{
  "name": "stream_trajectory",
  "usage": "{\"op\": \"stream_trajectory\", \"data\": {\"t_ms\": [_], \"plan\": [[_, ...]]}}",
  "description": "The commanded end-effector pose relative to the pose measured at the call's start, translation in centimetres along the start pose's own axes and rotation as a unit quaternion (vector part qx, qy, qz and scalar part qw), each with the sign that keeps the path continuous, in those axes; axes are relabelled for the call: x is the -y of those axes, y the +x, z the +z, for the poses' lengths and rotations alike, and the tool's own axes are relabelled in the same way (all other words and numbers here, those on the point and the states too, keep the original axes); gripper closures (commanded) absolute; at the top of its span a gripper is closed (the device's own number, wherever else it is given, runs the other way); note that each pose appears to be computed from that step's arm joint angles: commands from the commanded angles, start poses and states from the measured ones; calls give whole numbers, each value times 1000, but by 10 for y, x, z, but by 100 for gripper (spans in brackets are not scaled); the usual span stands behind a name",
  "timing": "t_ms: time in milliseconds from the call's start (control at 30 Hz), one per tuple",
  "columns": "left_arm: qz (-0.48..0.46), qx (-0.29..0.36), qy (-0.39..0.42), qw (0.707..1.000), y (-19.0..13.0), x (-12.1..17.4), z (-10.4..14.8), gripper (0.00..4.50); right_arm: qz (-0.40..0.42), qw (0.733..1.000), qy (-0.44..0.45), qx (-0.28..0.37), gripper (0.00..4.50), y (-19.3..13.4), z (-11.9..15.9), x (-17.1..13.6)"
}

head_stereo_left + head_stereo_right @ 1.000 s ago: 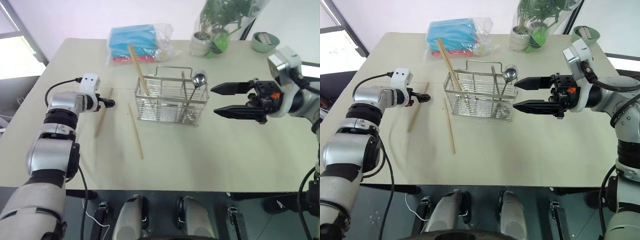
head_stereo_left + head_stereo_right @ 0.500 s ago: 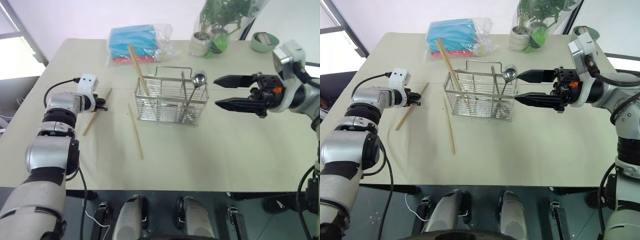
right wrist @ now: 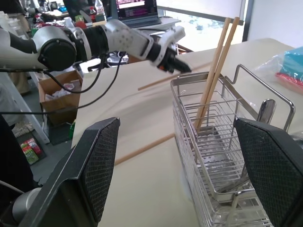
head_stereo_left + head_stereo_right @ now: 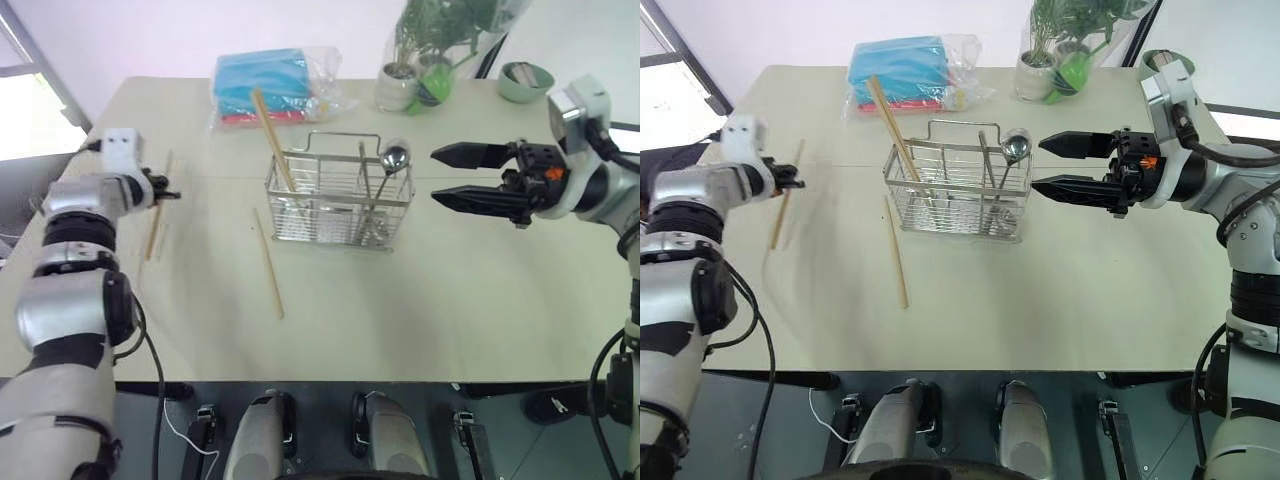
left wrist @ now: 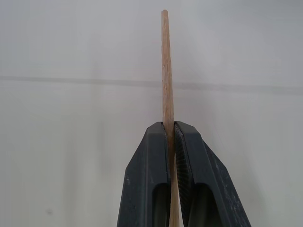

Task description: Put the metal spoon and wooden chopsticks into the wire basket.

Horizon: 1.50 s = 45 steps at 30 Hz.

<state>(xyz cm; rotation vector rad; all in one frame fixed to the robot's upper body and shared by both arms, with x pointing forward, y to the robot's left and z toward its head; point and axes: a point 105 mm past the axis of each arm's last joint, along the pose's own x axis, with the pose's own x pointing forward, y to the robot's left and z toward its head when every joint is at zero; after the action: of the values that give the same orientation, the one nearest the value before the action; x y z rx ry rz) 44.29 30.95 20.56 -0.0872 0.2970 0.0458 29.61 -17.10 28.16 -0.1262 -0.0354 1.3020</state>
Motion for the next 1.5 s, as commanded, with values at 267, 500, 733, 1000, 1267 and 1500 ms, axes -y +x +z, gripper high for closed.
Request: {"op": "stream_trajectory", "data": {"t_ms": [267, 500, 733, 1000, 1267, 1500], "plan": [[-291, 336, -78, 892, -131, 100, 152, 447, -31, 999, -31, 8, 55, -12, 18, 10], [-396, 358, -110, 839, -160, 169, 168, 447, -37, 999, -33, 3, 55, -14, 19, 11], [-418, 323, -76, 846, -132, 217, 127, 447, -47, 998, -30, 10, 55, -16, 21, 9], [-385, 349, -22, 854, -103, 237, 85, 447, -57, 998, -23, 15, 55, -19, 22, 5], [-376, 370, -2, 850, -100, 252, 65, 447, -63, 998, -19, 18, 55, -20, 27, 6], [-363, 367, -13, 856, -106, 247, 46, 287, -67, 997, -14, 31, 55, -22, 36, 12]]}}
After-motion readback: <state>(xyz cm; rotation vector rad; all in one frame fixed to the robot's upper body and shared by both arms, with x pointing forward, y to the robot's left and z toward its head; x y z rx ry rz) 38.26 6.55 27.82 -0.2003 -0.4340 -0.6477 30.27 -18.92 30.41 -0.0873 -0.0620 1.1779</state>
